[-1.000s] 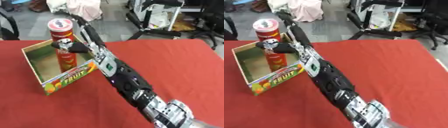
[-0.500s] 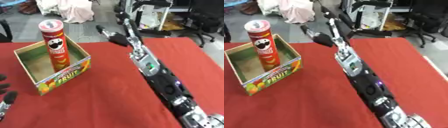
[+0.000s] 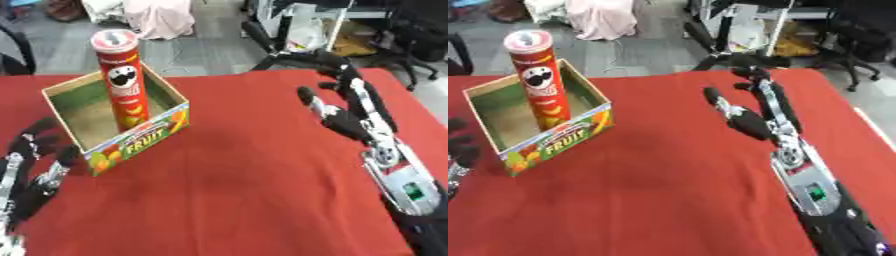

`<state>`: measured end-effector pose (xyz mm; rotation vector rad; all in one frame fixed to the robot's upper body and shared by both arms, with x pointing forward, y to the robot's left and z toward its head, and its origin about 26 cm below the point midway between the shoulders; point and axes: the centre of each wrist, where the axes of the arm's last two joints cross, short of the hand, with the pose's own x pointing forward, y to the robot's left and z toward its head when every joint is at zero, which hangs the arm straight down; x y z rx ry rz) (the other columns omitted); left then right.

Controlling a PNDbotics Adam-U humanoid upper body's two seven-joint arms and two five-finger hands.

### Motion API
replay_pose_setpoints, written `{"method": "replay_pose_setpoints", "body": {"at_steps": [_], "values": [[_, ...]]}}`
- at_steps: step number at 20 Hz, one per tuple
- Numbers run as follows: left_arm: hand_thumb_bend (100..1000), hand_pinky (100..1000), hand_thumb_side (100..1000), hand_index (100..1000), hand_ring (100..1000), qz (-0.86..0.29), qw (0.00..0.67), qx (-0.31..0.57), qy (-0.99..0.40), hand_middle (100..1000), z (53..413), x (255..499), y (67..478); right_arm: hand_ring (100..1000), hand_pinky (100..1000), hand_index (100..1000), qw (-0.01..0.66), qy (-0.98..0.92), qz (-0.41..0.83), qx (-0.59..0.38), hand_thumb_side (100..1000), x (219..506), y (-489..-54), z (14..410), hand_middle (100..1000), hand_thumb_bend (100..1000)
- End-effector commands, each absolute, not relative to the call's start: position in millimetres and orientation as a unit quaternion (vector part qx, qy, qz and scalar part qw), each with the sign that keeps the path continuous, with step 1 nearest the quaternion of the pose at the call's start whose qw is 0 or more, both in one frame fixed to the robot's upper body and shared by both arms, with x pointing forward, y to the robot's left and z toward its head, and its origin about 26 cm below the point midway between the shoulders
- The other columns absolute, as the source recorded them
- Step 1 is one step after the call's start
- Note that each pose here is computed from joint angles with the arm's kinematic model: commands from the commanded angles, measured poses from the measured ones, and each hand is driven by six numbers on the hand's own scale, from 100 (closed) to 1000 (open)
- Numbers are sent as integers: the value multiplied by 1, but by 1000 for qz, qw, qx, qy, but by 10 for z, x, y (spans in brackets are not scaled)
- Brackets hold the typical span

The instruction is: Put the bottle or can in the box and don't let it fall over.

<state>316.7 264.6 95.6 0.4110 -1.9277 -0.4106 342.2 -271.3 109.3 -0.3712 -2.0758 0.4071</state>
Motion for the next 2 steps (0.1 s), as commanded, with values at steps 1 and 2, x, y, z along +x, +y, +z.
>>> {"method": "replay_pose_setpoints", "body": {"at_steps": [1,2], "values": [[637,831,770,931,809,-170,527,180,-813,856,1000,3160,2701,883,798,947,467,-859,144,-156,552,3355,-2712,1081,882,452],[638,830,770,931,809,-170,528,180,-812,856,990,3156,2702,877,793,947,471,-857,138,-154,552,3333,-2699,1031,877,447]]}}
